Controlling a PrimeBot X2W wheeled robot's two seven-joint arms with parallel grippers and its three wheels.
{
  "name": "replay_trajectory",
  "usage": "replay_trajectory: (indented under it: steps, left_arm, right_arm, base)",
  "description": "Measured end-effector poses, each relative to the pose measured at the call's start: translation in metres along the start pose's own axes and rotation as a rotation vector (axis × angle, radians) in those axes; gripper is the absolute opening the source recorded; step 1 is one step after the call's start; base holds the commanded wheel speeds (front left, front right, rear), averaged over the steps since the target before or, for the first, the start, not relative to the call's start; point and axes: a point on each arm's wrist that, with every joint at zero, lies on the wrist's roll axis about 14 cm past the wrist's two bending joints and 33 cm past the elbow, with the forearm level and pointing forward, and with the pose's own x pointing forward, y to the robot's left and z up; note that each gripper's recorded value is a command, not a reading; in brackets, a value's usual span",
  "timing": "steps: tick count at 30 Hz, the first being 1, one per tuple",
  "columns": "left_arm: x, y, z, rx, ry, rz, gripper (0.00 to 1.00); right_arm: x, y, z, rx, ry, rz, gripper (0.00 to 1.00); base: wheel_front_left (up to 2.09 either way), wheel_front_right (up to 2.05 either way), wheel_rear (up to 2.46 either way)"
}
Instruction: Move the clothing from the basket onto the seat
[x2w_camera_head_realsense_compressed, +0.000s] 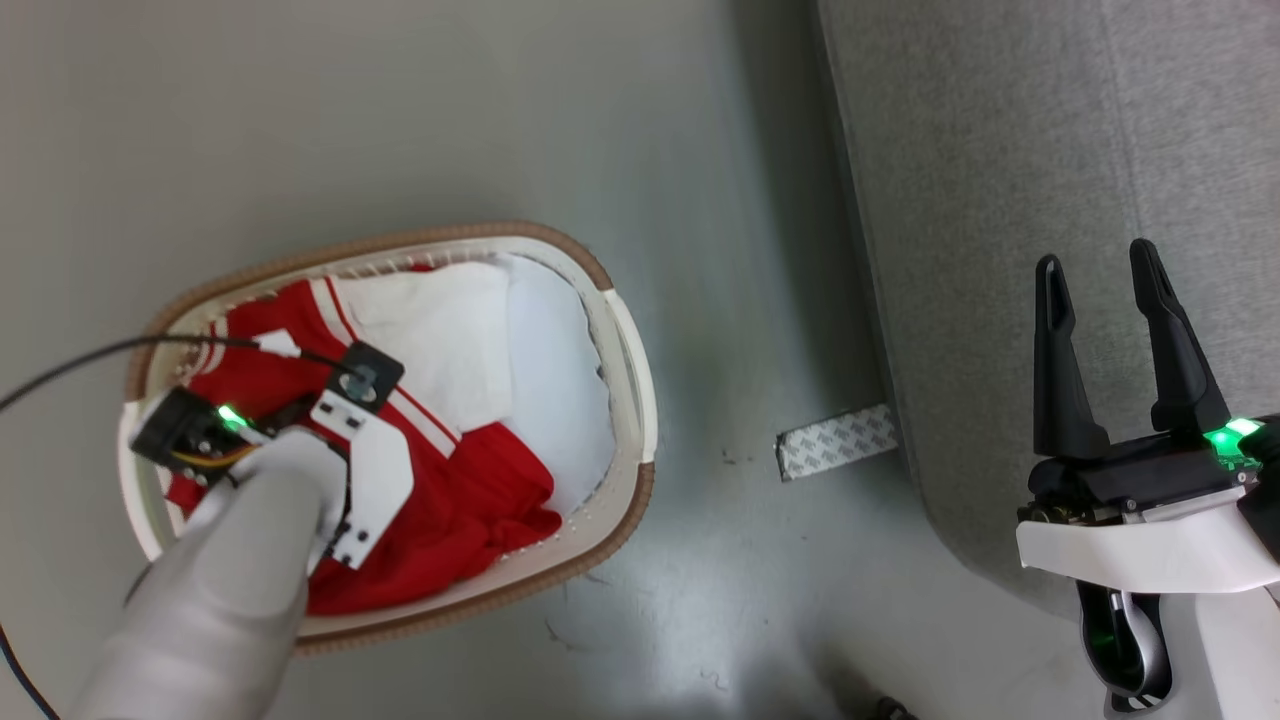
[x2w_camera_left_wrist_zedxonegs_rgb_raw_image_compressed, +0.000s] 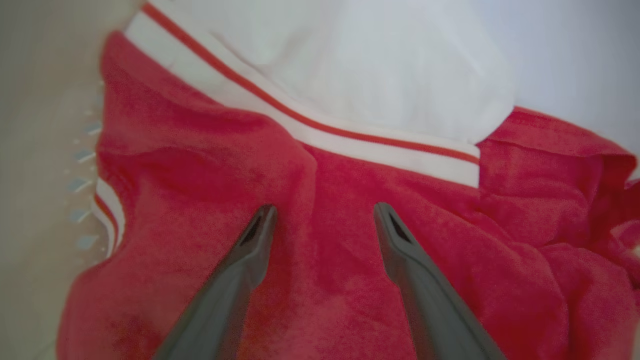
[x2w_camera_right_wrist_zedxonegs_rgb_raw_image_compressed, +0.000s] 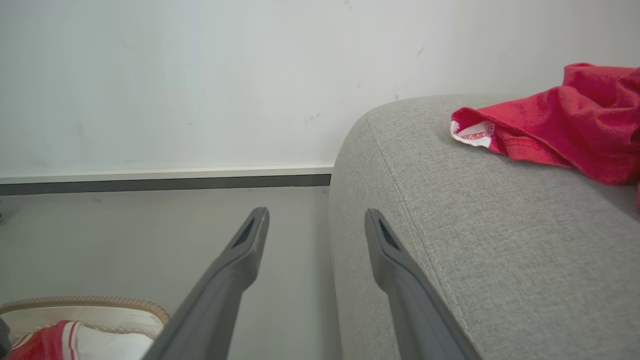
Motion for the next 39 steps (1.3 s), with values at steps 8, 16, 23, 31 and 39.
replay_trajectory:
  steps: [8,16,23,31,39]
  left_arm:
    - [0.036,0.008,-0.021,0.035,0.076,-0.001,1.00]
    - [0.049,-0.004,-0.018,0.000,0.029,-0.033,0.00]
    - [0.020,-0.016,0.023,-0.086,-0.102,-0.057,0.00]
    - [-0.049,-0.026,0.052,-0.189,-0.229,-0.041,0.00]
    - [-0.132,-0.017,0.084,-0.277,-0.417,0.040,0.00]
  right_arm:
    - [0.005,-0.001,-0.031,0.005,0.068,-0.001,1.00]
    - [0.006,-0.005,-0.046,-0.003,0.105,-0.013,1.00]
    - [0.007,0.004,-0.024,0.014,0.052,0.010,1.00]
    - [-0.026,0.006,0.008,0.041,0.005,0.000,1.00]
    - [-0.074,0.007,0.039,0.069,-0.055,-0.008,1.00]
  base:
    - [0.00,0.00,0.00]
    - [0.00,0.00,0.00]
    - [0.00,0.00,0.00]
    - [0.00,0.00,0.00]
    - [0.00,0.00,0.00]
